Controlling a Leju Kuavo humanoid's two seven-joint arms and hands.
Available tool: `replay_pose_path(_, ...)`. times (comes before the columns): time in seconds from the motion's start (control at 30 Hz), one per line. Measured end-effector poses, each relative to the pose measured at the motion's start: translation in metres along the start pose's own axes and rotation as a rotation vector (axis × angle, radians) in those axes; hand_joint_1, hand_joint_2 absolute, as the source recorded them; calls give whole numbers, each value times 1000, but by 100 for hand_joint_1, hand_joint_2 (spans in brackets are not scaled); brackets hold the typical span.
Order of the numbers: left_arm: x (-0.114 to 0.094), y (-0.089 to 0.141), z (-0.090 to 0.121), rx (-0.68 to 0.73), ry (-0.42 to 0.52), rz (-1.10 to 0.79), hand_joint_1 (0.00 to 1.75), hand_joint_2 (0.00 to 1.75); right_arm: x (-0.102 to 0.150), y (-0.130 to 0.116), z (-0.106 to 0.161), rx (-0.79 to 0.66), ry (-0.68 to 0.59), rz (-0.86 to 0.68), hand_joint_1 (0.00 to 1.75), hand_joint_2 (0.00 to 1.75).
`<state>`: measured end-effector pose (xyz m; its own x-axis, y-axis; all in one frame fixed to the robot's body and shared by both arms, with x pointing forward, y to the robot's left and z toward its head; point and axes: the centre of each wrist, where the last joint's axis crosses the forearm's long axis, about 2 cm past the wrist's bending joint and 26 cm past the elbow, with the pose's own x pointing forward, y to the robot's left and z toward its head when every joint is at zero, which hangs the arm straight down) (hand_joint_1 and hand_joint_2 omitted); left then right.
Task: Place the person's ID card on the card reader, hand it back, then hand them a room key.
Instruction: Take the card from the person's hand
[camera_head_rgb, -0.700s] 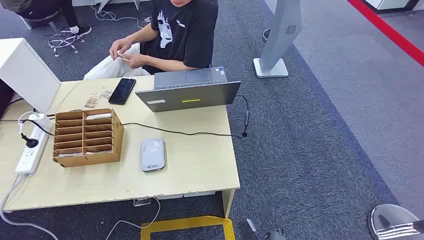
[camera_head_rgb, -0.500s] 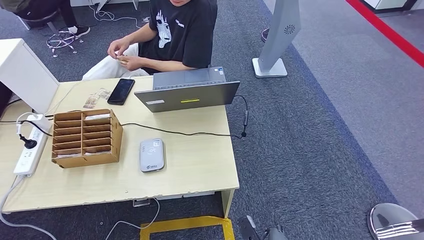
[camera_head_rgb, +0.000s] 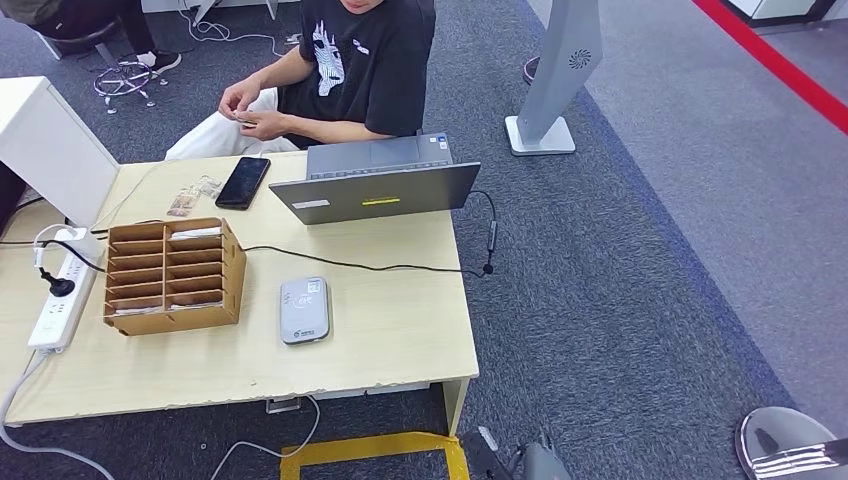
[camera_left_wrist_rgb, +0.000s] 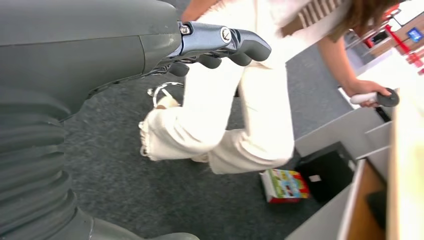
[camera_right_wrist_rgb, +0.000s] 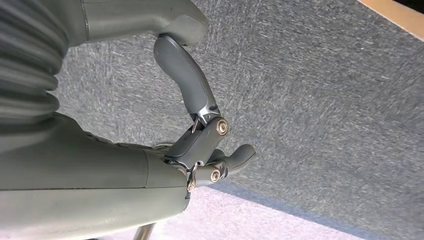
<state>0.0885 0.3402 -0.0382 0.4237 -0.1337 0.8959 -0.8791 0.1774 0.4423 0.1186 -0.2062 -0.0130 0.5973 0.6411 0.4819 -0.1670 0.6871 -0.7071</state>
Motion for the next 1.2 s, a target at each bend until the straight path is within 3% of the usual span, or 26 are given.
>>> replay_pose_path(0.47,14,6,-14,21,-75,50,0,175,-1,2,-2,10,-14,13,0,175)
replay_pose_path(0.63,35,14,-25,52,-165,116,0,175,0,4,-1,16,-2,28,0,175)
replay_pose_path(0.73,68,17,-34,31,-318,193,0,175,3,3,-1,23,31,49,0,175)
replay_pose_path(0.87,141,8,-30,-52,-607,297,0,175,12,0,-4,35,56,77,0,175)
replay_pose_path(1.03,209,-8,-27,-112,-835,364,0,175,25,-3,-12,42,34,69,0,175)
replay_pose_path(1.2,263,-36,-38,-162,-981,332,0,175,36,-5,-22,42,-7,50,0,175)
